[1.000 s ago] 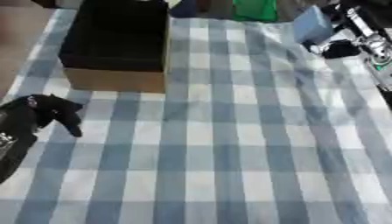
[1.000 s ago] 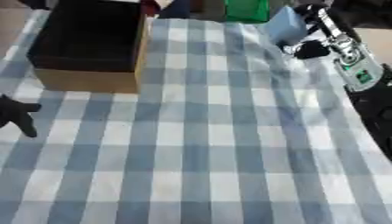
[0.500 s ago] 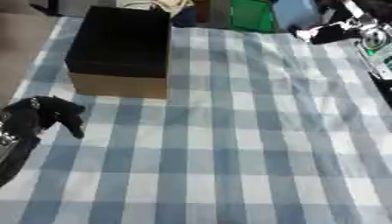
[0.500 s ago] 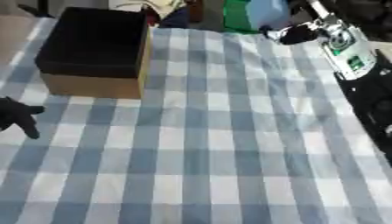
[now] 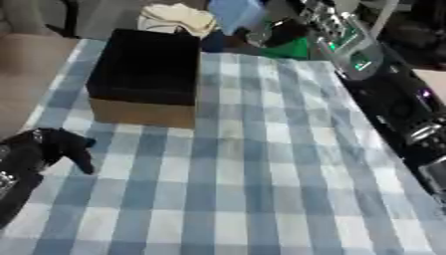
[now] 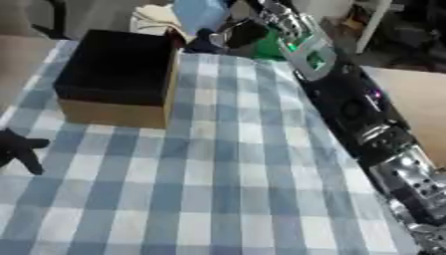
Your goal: Pick up objects on the table and place them in the box.
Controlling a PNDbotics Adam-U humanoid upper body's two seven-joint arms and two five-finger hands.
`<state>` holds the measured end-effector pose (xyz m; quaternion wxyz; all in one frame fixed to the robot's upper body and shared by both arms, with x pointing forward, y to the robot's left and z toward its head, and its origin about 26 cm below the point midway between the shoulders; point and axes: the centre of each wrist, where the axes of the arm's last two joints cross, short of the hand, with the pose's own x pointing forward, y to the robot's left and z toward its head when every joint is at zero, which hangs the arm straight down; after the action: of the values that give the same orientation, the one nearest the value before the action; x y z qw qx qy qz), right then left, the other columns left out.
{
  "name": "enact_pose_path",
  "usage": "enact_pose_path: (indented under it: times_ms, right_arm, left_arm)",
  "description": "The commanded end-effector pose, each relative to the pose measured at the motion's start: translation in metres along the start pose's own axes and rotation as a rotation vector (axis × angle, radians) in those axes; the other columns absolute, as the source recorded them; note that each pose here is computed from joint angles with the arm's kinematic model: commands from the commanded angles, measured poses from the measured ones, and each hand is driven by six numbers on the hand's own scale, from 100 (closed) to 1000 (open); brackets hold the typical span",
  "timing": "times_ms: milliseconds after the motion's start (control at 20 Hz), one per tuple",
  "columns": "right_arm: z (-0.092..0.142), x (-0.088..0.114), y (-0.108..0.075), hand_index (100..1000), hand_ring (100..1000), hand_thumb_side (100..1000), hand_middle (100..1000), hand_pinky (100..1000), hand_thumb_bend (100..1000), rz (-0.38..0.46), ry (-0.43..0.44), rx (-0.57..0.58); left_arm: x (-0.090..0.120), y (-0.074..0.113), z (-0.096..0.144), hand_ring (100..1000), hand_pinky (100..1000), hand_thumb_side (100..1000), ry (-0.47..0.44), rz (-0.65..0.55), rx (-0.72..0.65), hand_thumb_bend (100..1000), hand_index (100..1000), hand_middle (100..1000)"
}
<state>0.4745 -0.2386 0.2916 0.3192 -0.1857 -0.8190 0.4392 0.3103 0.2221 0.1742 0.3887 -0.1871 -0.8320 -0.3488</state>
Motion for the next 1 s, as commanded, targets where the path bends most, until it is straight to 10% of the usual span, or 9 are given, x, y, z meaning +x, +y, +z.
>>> enact_pose_path:
  times_ms: [50, 550, 1000]
  right_arm:
    - [-0.016, 0.018, -0.005, 439, 752, 100, 224, 655, 204, 0.028, -0.062, 0.011]
    - [-0.027, 0.013, 0.026, 510, 783, 106, 297, 673, 247, 0.043, -0.027, 0.079]
    - [-0.026, 0.002, 0.047, 594, 799, 334, 406, 702, 619, 0.146, 0.079, 0.065]
  left_arm:
    - [0.01, 0.002, -0.006, 545, 885, 837, -0.037, -0.016, -0.025, 182, 738, 542]
    - [0.018, 0.0, -0.019, 542, 881, 830, -0.096, 0.003, -0.059, 178, 736, 539]
    - [0.02, -0.003, -0.023, 541, 880, 835, -0.109, 0.009, -0.083, 179, 735, 538]
